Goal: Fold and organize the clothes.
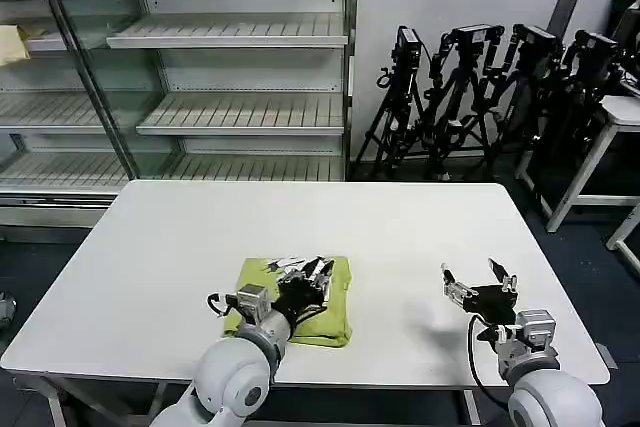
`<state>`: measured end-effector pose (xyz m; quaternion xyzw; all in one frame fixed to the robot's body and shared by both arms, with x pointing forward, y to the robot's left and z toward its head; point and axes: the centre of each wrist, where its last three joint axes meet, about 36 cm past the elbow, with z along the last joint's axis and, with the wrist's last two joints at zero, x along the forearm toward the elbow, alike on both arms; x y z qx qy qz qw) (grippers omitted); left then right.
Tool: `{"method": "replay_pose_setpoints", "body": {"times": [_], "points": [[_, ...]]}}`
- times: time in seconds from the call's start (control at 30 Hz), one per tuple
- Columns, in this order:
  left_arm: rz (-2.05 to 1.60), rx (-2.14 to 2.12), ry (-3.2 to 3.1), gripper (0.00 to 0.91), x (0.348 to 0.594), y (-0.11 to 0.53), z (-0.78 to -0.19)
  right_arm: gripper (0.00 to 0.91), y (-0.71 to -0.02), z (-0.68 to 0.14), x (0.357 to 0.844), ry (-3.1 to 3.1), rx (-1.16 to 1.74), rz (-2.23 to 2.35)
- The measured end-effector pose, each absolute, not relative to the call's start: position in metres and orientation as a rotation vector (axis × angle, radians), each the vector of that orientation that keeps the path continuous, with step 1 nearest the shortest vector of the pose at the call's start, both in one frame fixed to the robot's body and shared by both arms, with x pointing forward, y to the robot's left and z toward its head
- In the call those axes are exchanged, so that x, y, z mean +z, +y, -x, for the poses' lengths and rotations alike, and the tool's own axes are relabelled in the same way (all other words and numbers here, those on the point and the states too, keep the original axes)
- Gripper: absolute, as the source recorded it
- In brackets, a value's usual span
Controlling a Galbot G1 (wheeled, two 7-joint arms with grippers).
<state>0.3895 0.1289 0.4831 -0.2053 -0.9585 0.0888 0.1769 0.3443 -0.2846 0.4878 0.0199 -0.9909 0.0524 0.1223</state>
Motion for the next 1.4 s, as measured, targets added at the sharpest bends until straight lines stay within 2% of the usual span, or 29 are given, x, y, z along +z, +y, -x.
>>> {"method": "replay_pose_setpoints", "body": {"times": [0.2,0.37,0.77,1.07,1.1,1.13,1.17,1.4], "points": [[0.597,0.263,-2.772,0.907,0.493,0.139,-0.387,0.907,-0.286,-0.345,0.488,-2.897,0.155,-0.061],[0.524,0.191,-2.819,0.907,0.490,0.162,-0.389,0.907,-0.287,-0.346,0.487,-2.901,0.147,-0.058],[0.269,0.106,-2.742,0.907,0.455,0.216,-0.388,0.907,-0.282,-0.345,0.485,-2.902,0.134,-0.072],[0.219,0.186,-2.672,0.907,0.442,0.225,-0.383,0.907,-0.279,-0.346,0.486,-2.905,0.132,-0.079],[0.216,0.195,-2.666,0.846,0.441,0.226,-0.383,0.907,-0.279,-0.346,0.486,-2.905,0.133,-0.080],[0.212,0.202,-2.661,0.383,0.440,0.226,-0.383,0.907,-0.278,-0.347,0.486,-2.905,0.133,-0.082],[0.209,0.208,-2.656,0.020,0.439,0.226,-0.383,0.907,-0.278,-0.347,0.486,-2.905,0.134,-0.083],[0.180,0.230,-2.629,0.020,0.433,0.226,-0.385,0.907,-0.278,-0.348,0.486,-2.906,0.140,-0.086]]}}
